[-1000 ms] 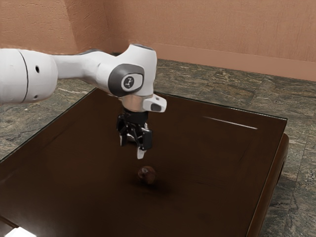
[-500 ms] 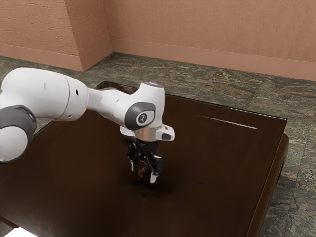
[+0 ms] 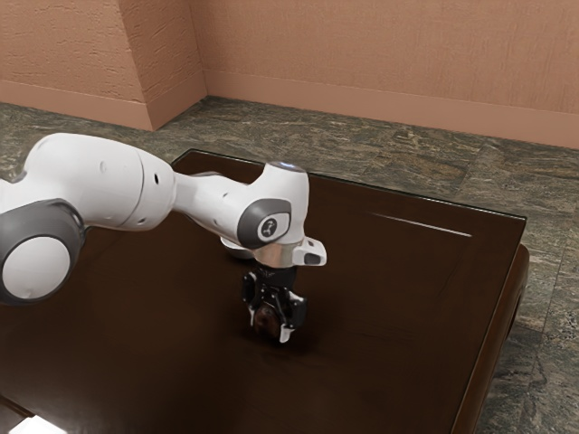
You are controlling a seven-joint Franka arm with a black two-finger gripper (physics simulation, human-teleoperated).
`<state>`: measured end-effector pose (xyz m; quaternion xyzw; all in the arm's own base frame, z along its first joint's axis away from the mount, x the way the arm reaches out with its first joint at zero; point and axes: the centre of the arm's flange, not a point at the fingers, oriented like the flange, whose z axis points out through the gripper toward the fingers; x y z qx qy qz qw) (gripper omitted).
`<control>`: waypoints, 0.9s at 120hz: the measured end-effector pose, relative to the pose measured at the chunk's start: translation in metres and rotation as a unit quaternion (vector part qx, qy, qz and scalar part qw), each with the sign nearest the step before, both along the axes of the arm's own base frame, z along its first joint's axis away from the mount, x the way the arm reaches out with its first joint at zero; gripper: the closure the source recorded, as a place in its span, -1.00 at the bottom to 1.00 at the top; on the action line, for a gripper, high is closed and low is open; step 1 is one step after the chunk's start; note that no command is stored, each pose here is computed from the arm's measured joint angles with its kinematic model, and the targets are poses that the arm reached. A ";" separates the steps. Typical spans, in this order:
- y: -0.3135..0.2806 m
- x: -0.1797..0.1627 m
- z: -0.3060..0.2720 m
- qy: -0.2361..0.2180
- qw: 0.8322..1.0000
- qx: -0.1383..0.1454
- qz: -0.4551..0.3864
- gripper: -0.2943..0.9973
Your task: Place the pear in the bowl.
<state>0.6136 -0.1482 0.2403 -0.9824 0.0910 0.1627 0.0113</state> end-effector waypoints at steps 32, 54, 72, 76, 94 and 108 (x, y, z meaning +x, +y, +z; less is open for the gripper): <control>0.002 0.011 0.025 -0.015 1.000 0.008 0.005 0.01; 0.034 0.037 0.073 -0.038 0.999 0.015 0.023 0.06; 0.089 0.058 0.108 -0.053 0.997 0.022 0.046 0.03; 0.100 0.063 0.116 -0.059 0.997 0.023 0.050 0.03; 0.151 0.083 0.132 -0.079 0.995 0.029 0.062 0.02; 0.181 0.100 0.124 -0.093 0.993 0.032 0.063 -0.01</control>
